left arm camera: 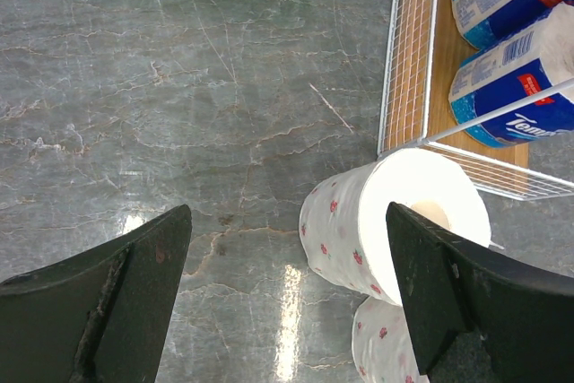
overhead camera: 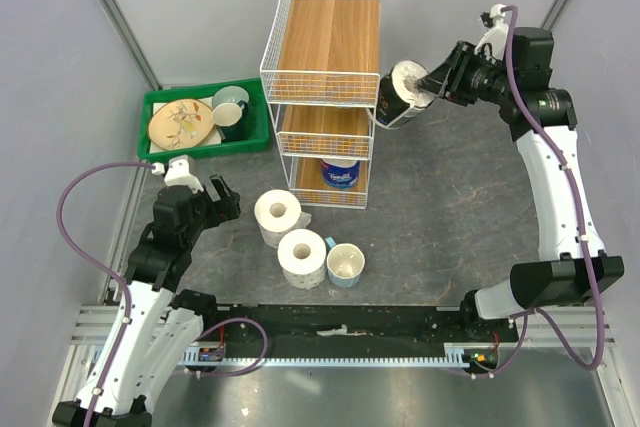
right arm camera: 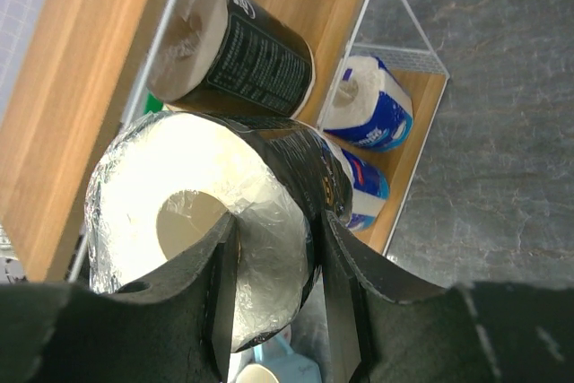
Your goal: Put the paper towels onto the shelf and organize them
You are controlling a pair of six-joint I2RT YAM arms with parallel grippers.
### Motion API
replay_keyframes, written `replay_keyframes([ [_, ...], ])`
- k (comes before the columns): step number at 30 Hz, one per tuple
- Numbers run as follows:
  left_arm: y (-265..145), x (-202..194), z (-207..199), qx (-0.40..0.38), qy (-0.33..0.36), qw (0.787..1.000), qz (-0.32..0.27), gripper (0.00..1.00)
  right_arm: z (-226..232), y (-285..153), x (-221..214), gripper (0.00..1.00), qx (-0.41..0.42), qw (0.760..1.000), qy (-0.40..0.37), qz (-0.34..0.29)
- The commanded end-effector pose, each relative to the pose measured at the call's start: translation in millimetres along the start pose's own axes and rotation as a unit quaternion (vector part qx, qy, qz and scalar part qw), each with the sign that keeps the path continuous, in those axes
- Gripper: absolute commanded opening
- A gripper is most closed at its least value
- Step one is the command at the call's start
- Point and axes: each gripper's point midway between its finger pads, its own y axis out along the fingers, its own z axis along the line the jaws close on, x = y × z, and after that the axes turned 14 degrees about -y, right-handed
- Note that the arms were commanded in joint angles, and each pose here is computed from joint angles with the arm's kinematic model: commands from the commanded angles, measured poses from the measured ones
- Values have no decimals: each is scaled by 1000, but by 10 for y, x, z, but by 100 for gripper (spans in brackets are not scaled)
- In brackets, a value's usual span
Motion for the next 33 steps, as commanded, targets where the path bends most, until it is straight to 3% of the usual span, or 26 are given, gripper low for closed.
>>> replay_keyframes([
  [1, -18, 138, -106, -19, -3, 1000, -20, 96, 212, -1, 41, 43, 31, 999, -33, 6],
  [33, -31, 152, -94, -17, -3, 1000, -26, 96, 700, 516, -185, 43, 39, 996, -66, 45],
])
